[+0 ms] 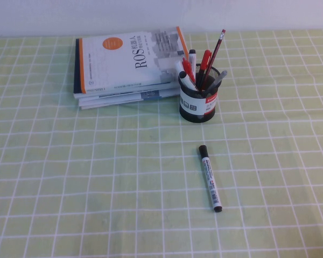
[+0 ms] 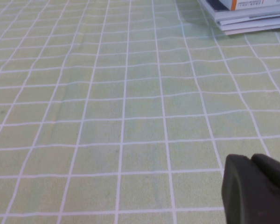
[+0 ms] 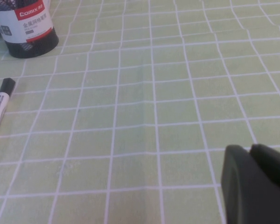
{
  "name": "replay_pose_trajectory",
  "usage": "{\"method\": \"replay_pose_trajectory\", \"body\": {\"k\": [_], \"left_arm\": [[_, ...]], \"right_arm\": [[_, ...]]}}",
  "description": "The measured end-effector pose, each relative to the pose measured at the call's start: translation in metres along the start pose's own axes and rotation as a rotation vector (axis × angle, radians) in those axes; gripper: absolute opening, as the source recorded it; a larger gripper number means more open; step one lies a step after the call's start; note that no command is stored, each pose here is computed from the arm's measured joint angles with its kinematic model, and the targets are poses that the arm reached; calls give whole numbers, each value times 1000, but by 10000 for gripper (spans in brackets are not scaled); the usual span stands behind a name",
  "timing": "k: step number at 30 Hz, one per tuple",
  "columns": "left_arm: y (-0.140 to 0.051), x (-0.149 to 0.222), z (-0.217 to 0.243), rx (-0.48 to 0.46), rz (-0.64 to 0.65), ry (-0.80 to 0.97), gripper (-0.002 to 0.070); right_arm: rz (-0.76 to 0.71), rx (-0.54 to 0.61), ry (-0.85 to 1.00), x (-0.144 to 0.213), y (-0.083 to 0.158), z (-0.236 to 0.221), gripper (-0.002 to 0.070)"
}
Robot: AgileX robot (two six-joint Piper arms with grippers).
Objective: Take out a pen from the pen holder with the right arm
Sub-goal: 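Take a marker out of the pen holder and lay it on the table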
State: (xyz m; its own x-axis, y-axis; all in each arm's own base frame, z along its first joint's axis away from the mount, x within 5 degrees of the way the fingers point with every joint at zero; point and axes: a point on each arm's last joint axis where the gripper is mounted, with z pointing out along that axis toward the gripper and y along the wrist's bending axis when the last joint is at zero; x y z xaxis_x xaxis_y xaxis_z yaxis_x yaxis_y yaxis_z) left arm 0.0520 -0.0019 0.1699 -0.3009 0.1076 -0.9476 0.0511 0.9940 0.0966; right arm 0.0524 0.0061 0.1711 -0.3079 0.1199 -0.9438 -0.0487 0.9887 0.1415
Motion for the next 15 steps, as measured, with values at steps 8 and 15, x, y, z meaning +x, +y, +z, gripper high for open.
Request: {"method": "replay_pose_trajectory", "body": {"k": [8, 15], "left_arm": [[0, 0, 0, 0, 0, 0, -5], [0, 0, 0, 0, 0, 0, -5]], "right_arm": [[93, -37, -64, -6, 3, 0, -13], [132, -48, -210, -19, 3, -2, -13]]}}
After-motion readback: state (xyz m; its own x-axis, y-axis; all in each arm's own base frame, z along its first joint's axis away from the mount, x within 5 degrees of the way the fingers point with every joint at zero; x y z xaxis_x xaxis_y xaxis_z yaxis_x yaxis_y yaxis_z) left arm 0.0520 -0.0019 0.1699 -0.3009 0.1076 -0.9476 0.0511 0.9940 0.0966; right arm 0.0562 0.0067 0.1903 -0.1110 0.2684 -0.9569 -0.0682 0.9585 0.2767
